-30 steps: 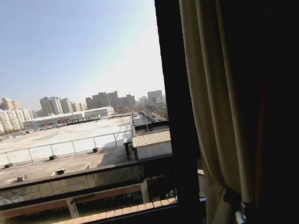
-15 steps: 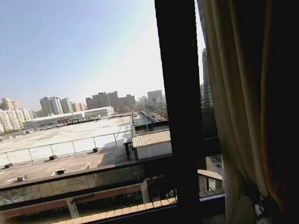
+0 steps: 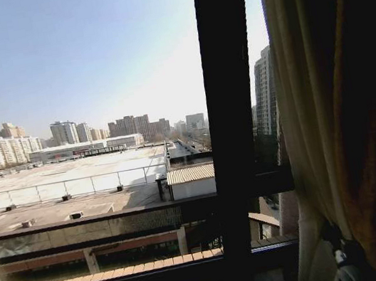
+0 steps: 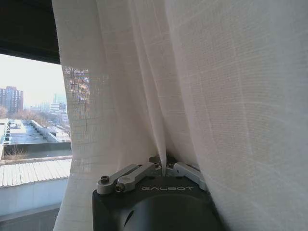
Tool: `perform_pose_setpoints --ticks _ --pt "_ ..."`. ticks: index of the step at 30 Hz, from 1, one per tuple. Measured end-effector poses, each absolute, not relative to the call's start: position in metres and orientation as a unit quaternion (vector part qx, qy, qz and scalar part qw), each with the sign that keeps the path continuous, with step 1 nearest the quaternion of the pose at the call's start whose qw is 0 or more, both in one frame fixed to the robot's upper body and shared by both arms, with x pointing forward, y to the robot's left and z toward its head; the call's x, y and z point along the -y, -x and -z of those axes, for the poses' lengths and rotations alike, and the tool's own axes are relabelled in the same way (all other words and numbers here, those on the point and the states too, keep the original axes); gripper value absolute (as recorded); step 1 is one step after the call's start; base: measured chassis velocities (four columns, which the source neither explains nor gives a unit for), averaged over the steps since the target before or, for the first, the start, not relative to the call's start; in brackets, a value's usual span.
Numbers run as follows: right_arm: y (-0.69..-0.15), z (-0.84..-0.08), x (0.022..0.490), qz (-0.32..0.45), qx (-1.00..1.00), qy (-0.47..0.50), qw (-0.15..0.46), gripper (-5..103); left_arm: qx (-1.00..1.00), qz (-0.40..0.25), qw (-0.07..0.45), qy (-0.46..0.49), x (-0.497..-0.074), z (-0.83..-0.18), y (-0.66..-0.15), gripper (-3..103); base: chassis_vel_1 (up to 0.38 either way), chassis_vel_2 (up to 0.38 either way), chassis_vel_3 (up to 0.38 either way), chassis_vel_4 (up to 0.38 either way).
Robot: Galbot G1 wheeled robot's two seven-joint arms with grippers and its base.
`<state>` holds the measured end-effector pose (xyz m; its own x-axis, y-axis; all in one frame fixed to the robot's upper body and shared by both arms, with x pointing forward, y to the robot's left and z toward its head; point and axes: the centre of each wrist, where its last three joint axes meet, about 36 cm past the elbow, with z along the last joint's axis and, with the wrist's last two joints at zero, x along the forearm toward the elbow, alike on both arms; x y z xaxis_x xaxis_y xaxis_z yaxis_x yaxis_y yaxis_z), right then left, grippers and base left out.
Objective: Open the curtains by pulling them apart, changing their state from closed to fully open.
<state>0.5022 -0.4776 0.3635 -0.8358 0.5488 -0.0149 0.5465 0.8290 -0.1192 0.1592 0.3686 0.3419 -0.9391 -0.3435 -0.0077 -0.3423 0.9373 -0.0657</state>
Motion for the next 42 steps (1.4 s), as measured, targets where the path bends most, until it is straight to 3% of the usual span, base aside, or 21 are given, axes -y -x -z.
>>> perform_pose_setpoints --ticks 7,11,13,21,28,29,34,37,42 --pt "-0.500 -0.366 0.478 -0.066 0.956 0.288 0.001 0 -0.984 0.032 0.010 0.173 -0.369 -0.342 -0.160 100 0.000 0.000 0.000 0.000" --pt "-0.496 -0.381 0.456 -0.048 0.962 0.268 0.004 -3 -0.984 0.034 0.011 0.173 -0.368 -0.341 -0.160 100 0.000 0.000 0.000 0.000" --pt "-0.494 -0.388 0.445 -0.041 0.966 0.257 0.004 1 -0.984 0.034 0.011 0.173 -0.367 -0.341 -0.160 100 0.000 0.000 0.000 0.000" --pt "-0.444 -0.408 0.374 -0.008 0.992 0.127 -0.013 33 -0.984 0.033 0.010 0.175 -0.369 -0.339 -0.158 100 0.000 0.000 0.000 0.000" --pt "-0.415 -0.410 0.340 -0.008 0.996 0.088 -0.028 55 -0.984 0.037 0.010 0.176 -0.366 -0.335 -0.158 100 0.000 0.000 0.000 0.000" --pt "-0.395 -0.419 0.322 -0.003 0.997 0.062 -0.040 71 -0.984 0.038 0.009 0.176 -0.367 -0.333 -0.158 100 0.000 0.000 0.000 0.000" --pt "-0.359 -0.422 0.289 0.023 0.999 0.010 -0.034 93 -0.983 0.041 0.012 0.176 -0.366 -0.330 -0.163 100 0.000 0.000 0.000 0.000" --pt "-0.344 -0.416 0.275 0.036 0.999 -0.005 -0.021 99 -0.984 0.042 0.014 0.175 -0.367 -0.330 -0.165 100 0.000 0.000 0.000 0.000" --pt "-0.318 -0.401 0.255 0.057 0.998 -0.015 -0.003 100 -0.984 0.046 0.016 0.173 -0.367 -0.331 -0.170 100 0.000 0.000 0.000 0.000"
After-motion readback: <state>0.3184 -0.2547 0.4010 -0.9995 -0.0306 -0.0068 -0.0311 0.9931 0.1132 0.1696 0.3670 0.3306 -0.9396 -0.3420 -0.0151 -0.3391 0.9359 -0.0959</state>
